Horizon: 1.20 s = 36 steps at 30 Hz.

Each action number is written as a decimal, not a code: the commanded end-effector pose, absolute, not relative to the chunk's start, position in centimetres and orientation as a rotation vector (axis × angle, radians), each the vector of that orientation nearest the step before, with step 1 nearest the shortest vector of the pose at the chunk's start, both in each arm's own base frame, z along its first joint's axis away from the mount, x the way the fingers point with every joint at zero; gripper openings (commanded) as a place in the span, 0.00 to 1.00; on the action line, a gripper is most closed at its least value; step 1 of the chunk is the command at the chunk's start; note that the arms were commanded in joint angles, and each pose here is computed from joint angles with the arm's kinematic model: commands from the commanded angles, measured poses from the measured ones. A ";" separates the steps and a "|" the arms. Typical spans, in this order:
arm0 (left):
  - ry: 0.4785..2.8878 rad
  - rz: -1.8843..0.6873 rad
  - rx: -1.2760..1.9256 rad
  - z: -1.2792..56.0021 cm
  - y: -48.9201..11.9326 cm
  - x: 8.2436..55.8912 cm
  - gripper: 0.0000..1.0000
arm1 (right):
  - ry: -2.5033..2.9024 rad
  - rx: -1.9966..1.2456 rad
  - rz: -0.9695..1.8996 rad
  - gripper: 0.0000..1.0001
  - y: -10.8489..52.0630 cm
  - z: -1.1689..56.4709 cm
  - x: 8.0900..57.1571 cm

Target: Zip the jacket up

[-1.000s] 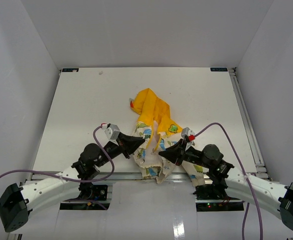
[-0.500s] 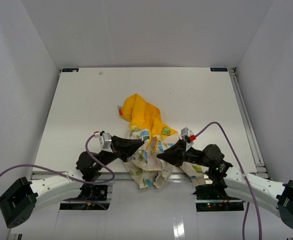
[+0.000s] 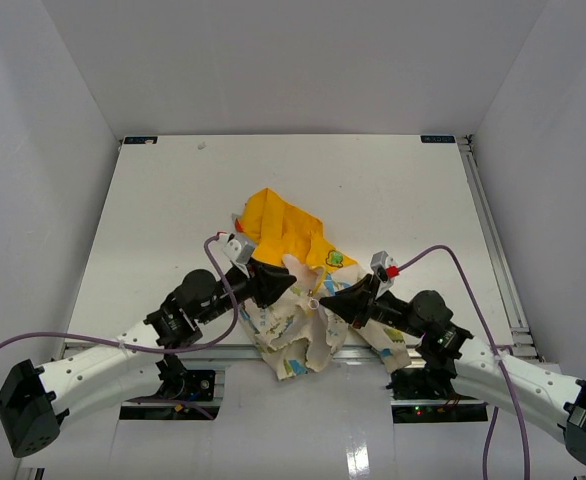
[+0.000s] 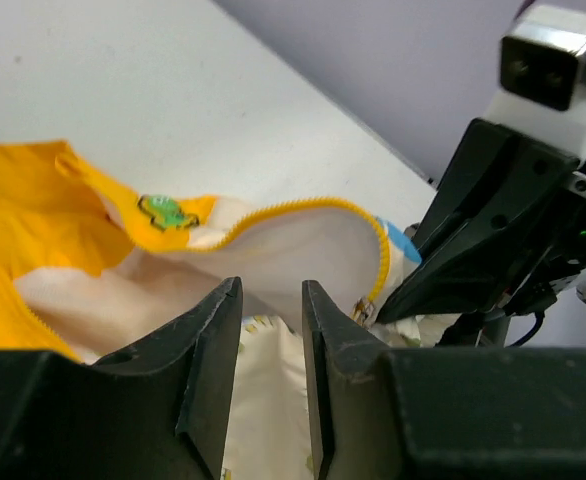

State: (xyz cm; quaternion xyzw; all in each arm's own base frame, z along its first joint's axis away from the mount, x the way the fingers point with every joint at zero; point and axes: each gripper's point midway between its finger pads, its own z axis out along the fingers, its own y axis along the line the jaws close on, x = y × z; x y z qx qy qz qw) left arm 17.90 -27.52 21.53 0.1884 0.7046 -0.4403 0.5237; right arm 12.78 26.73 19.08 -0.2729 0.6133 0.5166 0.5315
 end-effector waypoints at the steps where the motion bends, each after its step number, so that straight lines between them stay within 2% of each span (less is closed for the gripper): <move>1: 2.040 -0.908 0.390 15.7 -24.9 16.9 0.55 | 1.486 -0.572 1.145 0.08 25.8 19.3 14.4; 6: 2.066 -1.017 0.441 17.8 -25.6 15.0 0.64 | 1.504 -0.559 1.149 0.08 25.6 18.6 14.3; 13: 2.240 -1.021 0.547 15.8 -26.7 13.3 0.63 | 1.526 -0.494 1.102 0.08 24.6 18.4 15.0; 17: 2.255 -1.035 0.655 15.9 -27.9 11.9 0.64 | 1.539 -0.471 1.081 0.08 24.2 17.9 15.3; 22: 2.317 -0.873 0.800 16.1 -28.8 11.6 0.65 | 1.563 -0.448 1.045 0.08 24.0 17.5 15.9; 31: 2.354 -0.768 0.945 17.0 -30.5 10.7 0.65 | 1.590 -0.411 1.007 0.08 23.5 17.3 16.5; 36: 2.387 -0.695 1.049 15.4 -31.3 9.5 0.64 | 1.587 -0.408 1.009 0.08 23.4 17.3 16.5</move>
